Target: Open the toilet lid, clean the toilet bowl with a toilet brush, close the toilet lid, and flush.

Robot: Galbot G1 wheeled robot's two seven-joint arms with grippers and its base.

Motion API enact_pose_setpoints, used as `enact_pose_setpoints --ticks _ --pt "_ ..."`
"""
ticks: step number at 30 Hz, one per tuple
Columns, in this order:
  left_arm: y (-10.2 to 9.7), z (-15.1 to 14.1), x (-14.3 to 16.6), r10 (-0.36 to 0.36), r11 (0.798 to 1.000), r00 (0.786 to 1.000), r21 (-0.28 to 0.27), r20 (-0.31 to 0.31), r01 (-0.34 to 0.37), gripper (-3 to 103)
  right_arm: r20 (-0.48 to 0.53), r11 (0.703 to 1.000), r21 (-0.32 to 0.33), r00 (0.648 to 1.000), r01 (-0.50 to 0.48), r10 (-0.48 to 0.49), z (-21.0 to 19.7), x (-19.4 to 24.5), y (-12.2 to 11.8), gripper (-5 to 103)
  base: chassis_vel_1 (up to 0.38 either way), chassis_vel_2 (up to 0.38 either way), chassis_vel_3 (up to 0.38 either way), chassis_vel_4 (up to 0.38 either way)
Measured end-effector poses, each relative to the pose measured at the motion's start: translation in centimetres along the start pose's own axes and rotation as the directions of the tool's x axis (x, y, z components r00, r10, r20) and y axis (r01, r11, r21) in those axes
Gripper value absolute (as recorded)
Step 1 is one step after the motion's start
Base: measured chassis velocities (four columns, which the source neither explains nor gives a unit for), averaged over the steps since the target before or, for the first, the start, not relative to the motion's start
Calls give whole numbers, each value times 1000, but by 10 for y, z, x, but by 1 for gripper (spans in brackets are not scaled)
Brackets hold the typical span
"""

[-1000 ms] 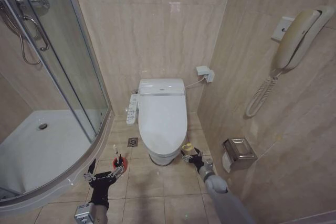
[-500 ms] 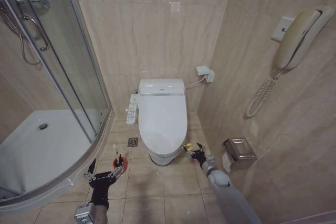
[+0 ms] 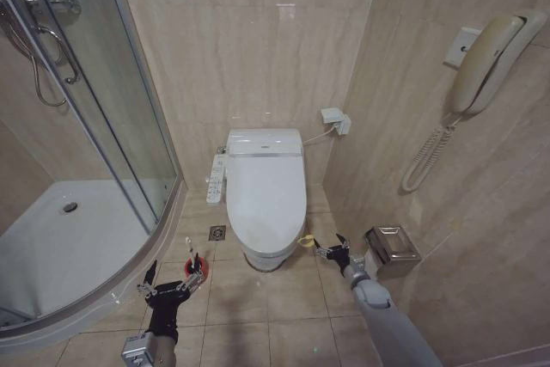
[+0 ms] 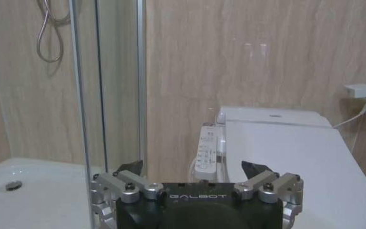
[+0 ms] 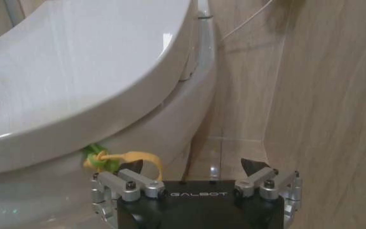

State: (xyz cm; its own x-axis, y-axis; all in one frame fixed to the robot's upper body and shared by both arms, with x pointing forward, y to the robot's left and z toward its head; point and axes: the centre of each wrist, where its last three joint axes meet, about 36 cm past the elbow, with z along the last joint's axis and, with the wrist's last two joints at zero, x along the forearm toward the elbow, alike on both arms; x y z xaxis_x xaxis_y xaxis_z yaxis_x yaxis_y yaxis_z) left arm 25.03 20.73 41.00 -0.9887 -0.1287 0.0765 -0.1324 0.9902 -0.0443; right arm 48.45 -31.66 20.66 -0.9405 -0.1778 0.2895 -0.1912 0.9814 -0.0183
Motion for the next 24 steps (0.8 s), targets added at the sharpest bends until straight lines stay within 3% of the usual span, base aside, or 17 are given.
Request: enact_pose_setpoints --ticks 10,24 --pt "0 0 0 0 1000 1000 0 0 0 100 -25 1000 -8 999 26 -26 6 -2 8 100 0 0 0 0" --pt "0 0 0 0 1000 1000 0 0 0 100 -29 1000 -4 1000 0 0 10 0 -7 100 0 0 0 0"
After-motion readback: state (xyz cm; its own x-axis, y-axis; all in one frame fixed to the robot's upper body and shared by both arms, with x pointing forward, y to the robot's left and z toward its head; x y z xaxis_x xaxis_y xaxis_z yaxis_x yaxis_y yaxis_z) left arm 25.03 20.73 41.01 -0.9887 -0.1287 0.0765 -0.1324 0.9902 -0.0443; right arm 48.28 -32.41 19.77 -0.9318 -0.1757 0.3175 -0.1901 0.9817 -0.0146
